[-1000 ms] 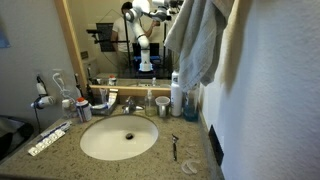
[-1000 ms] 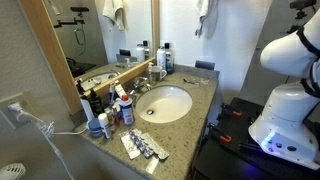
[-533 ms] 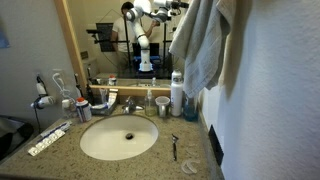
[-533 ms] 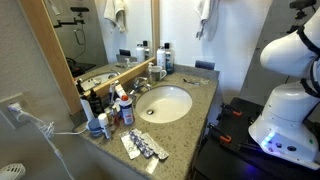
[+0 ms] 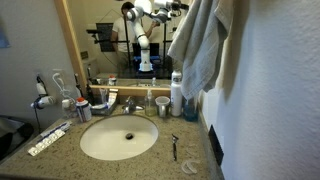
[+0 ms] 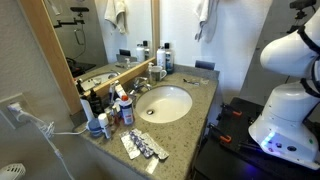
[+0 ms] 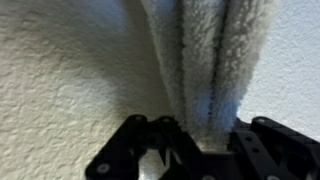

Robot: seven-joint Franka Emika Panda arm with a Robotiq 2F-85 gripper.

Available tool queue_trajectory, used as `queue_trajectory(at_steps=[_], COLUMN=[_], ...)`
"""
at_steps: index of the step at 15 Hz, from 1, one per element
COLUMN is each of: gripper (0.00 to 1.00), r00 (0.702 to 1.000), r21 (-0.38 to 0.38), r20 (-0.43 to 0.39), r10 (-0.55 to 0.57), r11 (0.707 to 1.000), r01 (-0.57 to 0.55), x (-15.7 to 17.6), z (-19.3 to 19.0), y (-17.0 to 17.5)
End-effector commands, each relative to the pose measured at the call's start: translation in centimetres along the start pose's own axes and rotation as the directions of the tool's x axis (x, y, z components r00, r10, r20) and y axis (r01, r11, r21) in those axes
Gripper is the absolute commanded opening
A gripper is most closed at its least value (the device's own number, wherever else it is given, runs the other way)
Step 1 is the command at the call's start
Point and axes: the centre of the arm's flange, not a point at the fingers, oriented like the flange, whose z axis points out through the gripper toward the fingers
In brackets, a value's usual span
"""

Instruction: Take the towel and clean the central part of the bathing room sink, and then hang back the towel

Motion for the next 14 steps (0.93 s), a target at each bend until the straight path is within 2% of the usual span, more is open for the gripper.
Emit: queue_trajectory(at_steps=[1,2,4,5,6,8,13,14], gripper=[0.08,0.26,0.28,0.46,0.53,0.61,0.99,1.0], r00=[1.0,1.0,1.0,1.0,1.0,1.0,1.0,1.0], r21=[-0.014,-0.017,-0.02,-0.02,-0.02,-0.022,-0.025,-0.026], r20=[0.008,0.006,0.008,0.009,0.01,0.011,0.012,0.014], r10=[0.006,0.008,0.007,0.007,0.006,0.005,0.008,0.009], r11=[1.0,1.0,1.0,1.0,1.0,1.0,1.0,1.0], r01=[-0.006,-0.008,-0.007,-0.007,-0.006,-0.005,-0.008,-0.008], x=[0.66,0.69,0.69,0.68,0.66,0.65,0.76,0.76], z=[-0.41,-0.4,-0.34,-0.29,-0.27,-0.2,-0.09,-0.08], y=[0.45,0.5,0.57,0.58,0.55,0.47,0.37,0.36])
